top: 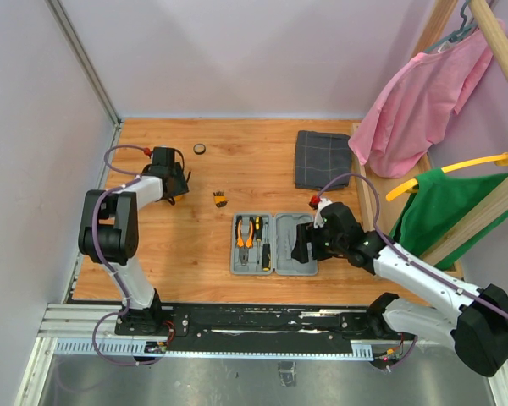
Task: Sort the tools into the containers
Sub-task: Pick up the engineering item from the center of the board.
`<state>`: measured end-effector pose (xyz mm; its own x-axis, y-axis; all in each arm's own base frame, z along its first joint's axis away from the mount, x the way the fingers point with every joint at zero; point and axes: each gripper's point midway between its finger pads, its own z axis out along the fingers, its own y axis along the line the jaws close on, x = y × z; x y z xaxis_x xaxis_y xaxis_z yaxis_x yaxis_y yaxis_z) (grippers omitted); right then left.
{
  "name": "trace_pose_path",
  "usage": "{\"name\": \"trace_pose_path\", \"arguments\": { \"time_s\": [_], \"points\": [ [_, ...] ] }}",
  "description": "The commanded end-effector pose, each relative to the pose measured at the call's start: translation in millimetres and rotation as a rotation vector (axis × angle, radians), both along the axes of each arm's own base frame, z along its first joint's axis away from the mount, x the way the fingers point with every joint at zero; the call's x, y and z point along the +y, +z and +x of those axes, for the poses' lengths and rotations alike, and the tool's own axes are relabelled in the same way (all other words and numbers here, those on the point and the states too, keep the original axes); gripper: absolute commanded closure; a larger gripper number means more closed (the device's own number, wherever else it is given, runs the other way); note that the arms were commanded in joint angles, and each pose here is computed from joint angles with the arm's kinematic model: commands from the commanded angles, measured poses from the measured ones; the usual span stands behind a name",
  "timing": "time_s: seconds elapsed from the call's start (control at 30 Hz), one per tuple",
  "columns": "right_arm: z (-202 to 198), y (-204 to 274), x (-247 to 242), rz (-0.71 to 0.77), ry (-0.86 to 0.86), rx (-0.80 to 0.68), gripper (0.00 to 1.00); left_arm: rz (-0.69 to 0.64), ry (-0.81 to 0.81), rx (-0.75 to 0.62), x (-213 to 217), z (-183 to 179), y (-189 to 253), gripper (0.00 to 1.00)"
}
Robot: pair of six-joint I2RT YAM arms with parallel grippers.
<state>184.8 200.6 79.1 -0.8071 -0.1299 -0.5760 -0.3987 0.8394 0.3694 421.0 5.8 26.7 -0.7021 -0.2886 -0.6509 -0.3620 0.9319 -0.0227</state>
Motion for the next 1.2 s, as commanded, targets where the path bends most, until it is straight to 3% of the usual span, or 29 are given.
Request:
{"name": "trace_pose_path", "arguments": {
  "time_s": [0.0, 0.2, 0.43, 0.73, 0.9, 1.17],
  "points": [
    [-7.7, -2.6, -4.2, -0.005, -0.012, 0.013, 0.29, -0.078, -0.025, -0.132, -17.7, 6.8, 41.8, 0.52],
    [-0.9, 5.1, -9.6, -0.007, -0.053, -0.032, 0.29, -0.106, -0.107, -0.206, -68.2, -14.2, 73.3, 0.57],
    [4.5, 15.7, -18.5, 0.008, -0.126, -0.084, 0.29, -0.174, -0.268, -0.266, -128.4, -53.7, 96.5, 0.74],
    [13.3, 22.7, -30.9, 0.021, -0.240, -0.134, 0.28, -0.226, -0.425, -0.301, -175.0, -110.8, 114.4, 0.87],
    [15.1, 21.2, -31.7, 0.033, -0.265, -0.138, 0.28, -0.259, -0.387, -0.294, -166.3, -133.9, 109.0, 0.91],
    [15.5, 8.8, -30.4, 0.017, -0.283, -0.097, 0.27, -0.358, -0.079, -0.274, -127.7, -173.8, 77.7, 0.99]
  ]
}}
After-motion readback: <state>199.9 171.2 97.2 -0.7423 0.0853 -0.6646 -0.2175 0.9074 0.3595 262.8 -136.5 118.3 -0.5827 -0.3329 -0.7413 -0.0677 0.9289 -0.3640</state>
